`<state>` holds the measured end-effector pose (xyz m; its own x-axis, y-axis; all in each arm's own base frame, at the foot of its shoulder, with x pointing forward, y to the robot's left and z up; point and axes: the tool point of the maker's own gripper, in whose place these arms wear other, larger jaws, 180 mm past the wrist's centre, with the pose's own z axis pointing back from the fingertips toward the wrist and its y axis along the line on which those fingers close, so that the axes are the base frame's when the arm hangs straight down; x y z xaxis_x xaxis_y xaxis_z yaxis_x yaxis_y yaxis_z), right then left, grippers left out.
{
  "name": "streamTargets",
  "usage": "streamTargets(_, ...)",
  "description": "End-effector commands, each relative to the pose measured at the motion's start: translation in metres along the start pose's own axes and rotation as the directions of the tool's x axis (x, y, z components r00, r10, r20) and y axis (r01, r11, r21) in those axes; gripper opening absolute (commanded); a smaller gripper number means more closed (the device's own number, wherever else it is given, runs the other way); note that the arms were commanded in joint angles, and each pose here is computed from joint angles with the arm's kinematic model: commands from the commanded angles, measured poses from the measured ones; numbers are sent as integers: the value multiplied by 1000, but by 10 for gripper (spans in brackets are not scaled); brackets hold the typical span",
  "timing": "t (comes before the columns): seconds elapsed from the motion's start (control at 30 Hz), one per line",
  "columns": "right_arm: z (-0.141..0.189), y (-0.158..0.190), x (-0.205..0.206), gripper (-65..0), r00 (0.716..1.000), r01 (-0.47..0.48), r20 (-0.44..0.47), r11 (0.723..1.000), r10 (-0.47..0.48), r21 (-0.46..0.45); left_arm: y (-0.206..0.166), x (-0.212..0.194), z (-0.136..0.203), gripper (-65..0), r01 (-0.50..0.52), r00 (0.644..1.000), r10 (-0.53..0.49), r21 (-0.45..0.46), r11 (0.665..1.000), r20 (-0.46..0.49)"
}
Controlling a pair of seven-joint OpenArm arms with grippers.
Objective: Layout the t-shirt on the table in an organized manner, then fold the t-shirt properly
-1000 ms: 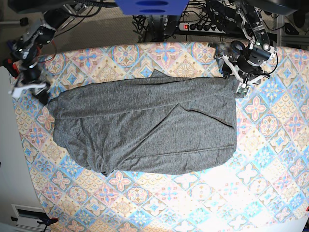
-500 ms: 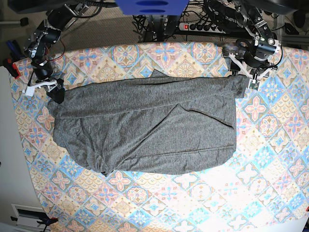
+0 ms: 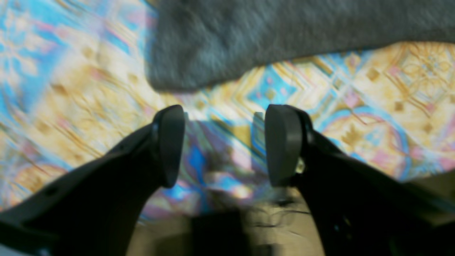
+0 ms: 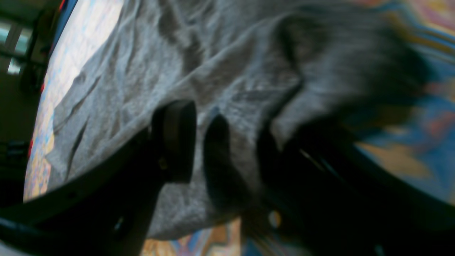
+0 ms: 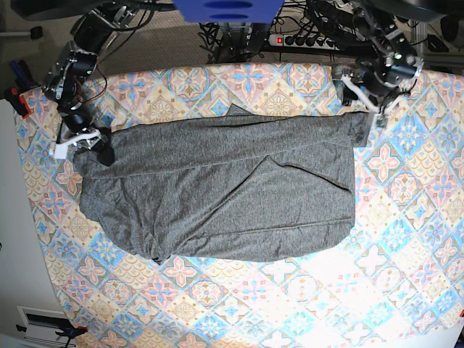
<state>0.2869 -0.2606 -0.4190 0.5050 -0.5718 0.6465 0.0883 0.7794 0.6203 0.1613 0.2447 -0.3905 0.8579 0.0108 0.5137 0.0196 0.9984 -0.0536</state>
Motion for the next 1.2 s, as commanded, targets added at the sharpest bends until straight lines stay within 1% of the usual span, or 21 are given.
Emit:
streamTargets(0.0, 1, -1, 1, -345, 999, -25, -22, 1000, 24, -5, 19, 5, 11, -299, -30, 999, 29, 45, 999, 17)
streamTargets(0.07, 1, -1, 1, -345, 999, -25, -22, 1000, 24, -5, 34, -3, 19, -299, -96, 995, 97, 68, 993, -9)
streamTargets(0.13, 1, -1, -1, -345, 999, -22, -26, 1000, 22, -6, 51, -17, 24, -299, -167, 984, 172, 108, 980, -37)
streamTargets(0.2, 1, -2, -1, -345, 999, -22, -28, 1000, 21, -8, 66, -26, 23, -299, -234, 970, 240, 131, 963, -31)
streamTargets(0.23, 1, -2, -2, -345, 999, -21, -30, 1000, 21, -9, 71, -32, 22, -299, -257, 964, 264, 134, 957, -39)
streamTargets(0.33, 2, -3, -3, -345, 999, -20, -30, 1000, 19, -10, 75, -47, 6, -299, -287, 950, 295, 90, 954, -99)
streamTargets(0.4, 2, -3, -3, -345, 999, -20, -31, 1000, 19, -11, 63, -47, -14, -299, -299, 944, 300, 26, 954, -135)
streamTargets(0.47, 2, -3, -3, -345, 999, -20, -31, 1000, 19, -11, 53, -46, -26, -299, -306, 941, 300, -15, 952, -155)
streamTargets(0.53, 2, -3, -3, -345, 999, -20, -31, 1000, 19, -11, 46, -41, -32, -299, -309, 942, 300, -38, 950, -152)
streamTargets(0.6, 2, -4, -4, -345, 999, -32, -41, 999, 31, -17, 30, -35, -40, -299, -312, 943, 299, -76, 947, -148)
streamTargets(0.73, 2, -9, -9, -345, 994, -73, -80, 996, 69, -48, 4, -24, -52, -299, -249, 960, 223, -145, 958, -171)
streamTargets(0.8, 2, -10, -9, -345, 994, -77, -84, 996, 72, -51, -5, -24, -54, -299, -229, 962, 196, -170, 959, -189)
streamTargets(0.93, 3, -11, -10, -345, 994, -76, -83, 996, 72, -52, -16, -18, -52, -299, -255, 962, 221, -237, 938, -159)
streamTargets(1.1, 3, -11, -12, -345, 993, -78, -94, 996, 72, -54, -22, -10, -52, -299, -253, 965, 223, -266, 930, -136)
streamTargets(1.17, 2, -11, -11, -345, 993, -79, -92, 995, 74, -54, -29, -1, -55, -299, -228, 972, 198, -288, 930, -129)
